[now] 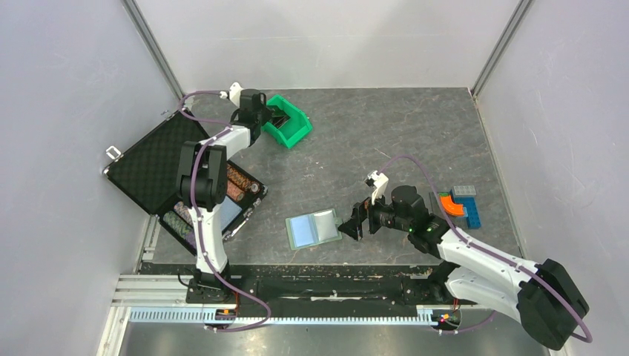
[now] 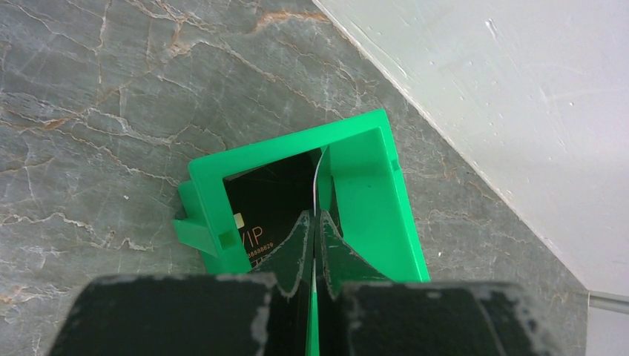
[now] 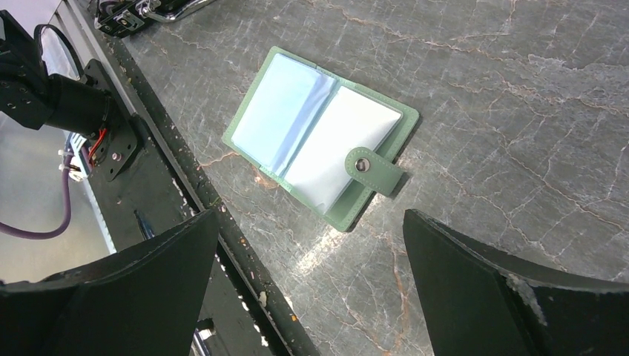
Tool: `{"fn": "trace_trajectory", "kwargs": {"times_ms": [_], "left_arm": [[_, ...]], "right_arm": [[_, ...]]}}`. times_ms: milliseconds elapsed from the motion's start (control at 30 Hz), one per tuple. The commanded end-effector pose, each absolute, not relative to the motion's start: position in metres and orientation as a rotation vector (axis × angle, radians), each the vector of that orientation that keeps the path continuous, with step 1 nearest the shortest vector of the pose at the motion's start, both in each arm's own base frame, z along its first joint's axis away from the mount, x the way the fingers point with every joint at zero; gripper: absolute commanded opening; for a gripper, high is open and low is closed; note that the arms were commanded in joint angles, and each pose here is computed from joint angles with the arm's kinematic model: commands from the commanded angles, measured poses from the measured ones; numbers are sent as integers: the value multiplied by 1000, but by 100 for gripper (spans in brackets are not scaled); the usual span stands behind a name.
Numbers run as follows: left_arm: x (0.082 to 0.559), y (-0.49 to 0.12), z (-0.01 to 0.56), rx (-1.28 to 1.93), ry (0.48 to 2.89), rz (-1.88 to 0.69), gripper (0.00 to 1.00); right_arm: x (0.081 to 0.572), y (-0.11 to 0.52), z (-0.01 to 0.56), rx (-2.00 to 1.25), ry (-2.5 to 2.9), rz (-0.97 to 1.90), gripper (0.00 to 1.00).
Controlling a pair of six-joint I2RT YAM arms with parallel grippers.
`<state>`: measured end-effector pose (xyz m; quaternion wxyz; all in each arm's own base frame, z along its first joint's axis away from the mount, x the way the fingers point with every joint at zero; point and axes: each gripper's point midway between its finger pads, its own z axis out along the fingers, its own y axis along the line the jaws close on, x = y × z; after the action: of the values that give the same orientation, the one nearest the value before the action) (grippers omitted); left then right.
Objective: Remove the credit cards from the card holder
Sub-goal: Place the credit card in the storage box.
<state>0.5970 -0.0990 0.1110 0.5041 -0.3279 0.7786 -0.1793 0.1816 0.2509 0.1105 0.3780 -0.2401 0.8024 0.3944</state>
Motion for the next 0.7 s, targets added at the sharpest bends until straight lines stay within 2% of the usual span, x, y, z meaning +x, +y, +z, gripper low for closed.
{"fn": "trace_trajectory", "kwargs": {"times_ms": [0, 200, 333, 500, 667], "left_arm": [[613, -91, 127, -815, 1785, -435, 2], [612, -83, 123, -820, 1778, -384, 2], [612, -83, 126, -808, 1775, -380, 19], [612, -85, 125, -788, 1789, -379, 27], [613, -84, 133, -762, 1793, -363, 30]], "right_arm": [[193, 255, 129, -621, 1992, 985, 98], [195, 253, 129, -624, 1998, 966, 98], [196, 253, 129, -631, 2000, 959, 98], [199, 255, 130, -630, 2010, 955, 98], [200, 259, 132, -630, 2017, 968, 98]]}}
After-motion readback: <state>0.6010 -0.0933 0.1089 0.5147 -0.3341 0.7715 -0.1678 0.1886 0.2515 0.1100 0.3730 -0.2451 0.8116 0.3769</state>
